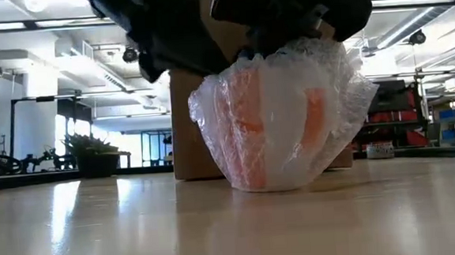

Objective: Wrap mug
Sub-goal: Wrap the orange mug with bubble wrap, then put the wrapped orange mug into the box

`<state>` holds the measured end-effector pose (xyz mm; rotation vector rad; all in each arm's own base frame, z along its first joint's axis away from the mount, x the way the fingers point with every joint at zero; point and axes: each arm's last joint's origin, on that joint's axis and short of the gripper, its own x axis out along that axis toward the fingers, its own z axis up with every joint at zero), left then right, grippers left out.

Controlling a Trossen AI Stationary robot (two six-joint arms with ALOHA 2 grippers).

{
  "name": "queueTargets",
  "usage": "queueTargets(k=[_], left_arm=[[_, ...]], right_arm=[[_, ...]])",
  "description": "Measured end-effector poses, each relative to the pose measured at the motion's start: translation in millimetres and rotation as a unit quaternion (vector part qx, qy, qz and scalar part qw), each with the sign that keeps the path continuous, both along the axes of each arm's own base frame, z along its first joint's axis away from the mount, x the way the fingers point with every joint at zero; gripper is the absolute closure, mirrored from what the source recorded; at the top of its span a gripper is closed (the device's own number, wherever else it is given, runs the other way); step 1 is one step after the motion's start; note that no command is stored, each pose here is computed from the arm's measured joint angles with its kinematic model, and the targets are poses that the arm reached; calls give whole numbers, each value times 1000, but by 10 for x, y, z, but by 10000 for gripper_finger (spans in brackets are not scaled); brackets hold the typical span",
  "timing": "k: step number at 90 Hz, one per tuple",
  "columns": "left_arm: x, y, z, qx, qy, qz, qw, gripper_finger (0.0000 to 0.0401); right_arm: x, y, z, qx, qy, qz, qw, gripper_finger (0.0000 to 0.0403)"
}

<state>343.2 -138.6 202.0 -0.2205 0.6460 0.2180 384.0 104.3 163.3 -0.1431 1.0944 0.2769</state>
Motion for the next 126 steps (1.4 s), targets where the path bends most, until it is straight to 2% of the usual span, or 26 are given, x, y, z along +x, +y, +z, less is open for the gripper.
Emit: queueTargets(k=[18, 39, 59, 70, 79, 83, 95, 107, 118, 126], left_arm=[[11, -6, -10, -3, -3, -2, 1000, 401], [12, -7, -16, -5, -1, -5, 1000, 401], [3, -4, 2, -5, -2, -7, 1000, 401], [-1, -4, 6, -4, -2, -9, 1000, 401], [-4, -7, 8, -4, -2, -10, 1000, 401], [-4, -7, 7, -3, -2, -11, 1000, 401], [-5, -11, 7, -1, -1, -14, 1000, 401], [-5, -12, 10, -3, -2, -16, 1000, 401], [-1, -16, 15, -6, -4, -18, 1000, 401], [-12, -33, 27, -6, -6, -21, 1000, 401]], right_arm=[[2, 5, 184, -2, 7, 3, 1000, 401], [-118, -21, 715, 1, 0, 7, 1000, 401], [-262, 14, 934, 90, 23, -33, 995, 399], [-295, 85, 907, 97, 36, 25, 994, 377], [-312, 209, 907, 81, 18, 78, 993, 335], [-323, 264, 885, 56, 11, 95, 994, 310], [-283, 333, 710, -33, 8, 69, 997, 238], [-201, 360, 462, -57, 34, 67, 996, 185], [-130, 403, 230, -58, 60, 74, 994, 171], [-99, 421, 87, -64, 75, 90, 991, 194]])
